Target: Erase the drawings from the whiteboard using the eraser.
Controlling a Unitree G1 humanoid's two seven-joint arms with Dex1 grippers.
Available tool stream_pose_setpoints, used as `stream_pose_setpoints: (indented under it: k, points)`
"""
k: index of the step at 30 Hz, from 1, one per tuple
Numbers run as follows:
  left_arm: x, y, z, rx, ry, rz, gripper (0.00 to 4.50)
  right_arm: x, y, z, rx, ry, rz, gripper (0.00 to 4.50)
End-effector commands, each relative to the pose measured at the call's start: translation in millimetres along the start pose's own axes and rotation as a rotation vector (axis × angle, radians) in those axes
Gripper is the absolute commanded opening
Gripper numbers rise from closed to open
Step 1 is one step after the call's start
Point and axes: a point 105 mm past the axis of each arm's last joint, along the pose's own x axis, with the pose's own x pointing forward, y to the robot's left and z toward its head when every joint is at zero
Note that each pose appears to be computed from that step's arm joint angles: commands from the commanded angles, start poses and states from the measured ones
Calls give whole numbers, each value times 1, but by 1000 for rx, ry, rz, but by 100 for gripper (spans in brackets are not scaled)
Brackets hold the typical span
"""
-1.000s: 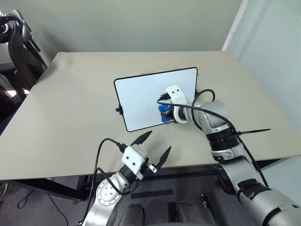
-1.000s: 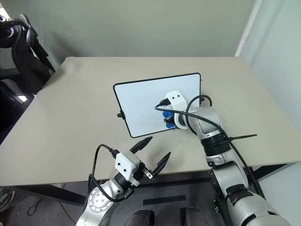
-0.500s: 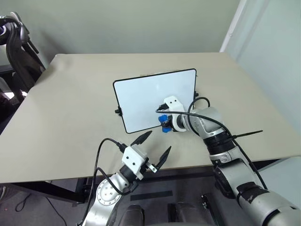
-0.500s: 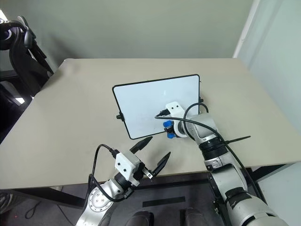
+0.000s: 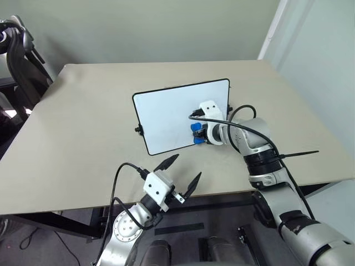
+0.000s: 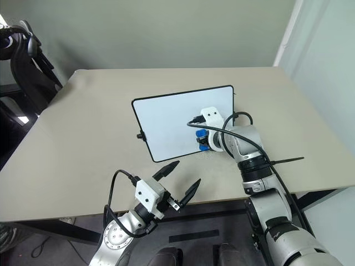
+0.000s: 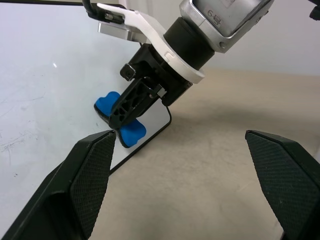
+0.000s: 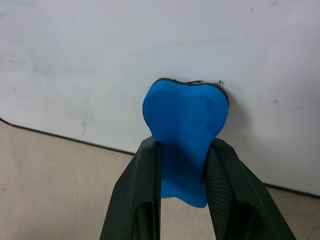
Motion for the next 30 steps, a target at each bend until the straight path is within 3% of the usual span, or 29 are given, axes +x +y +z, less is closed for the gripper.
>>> stream_pose_setpoints:
  k: [1,9,16,30]
  points:
    - [2,0,12,15,-46,-4,450,-5,6,14,-18,-54,4,116]
    - [3,0,13,15,-50,-1,450,8,29,-15,-43,68,75,116]
    - [2,1,14,16,-52,8,450,11,28,-25,-43,118,76,116]
    - [0,2,14,17,-54,11,450,-1,-33,-28,83,145,-153,116]
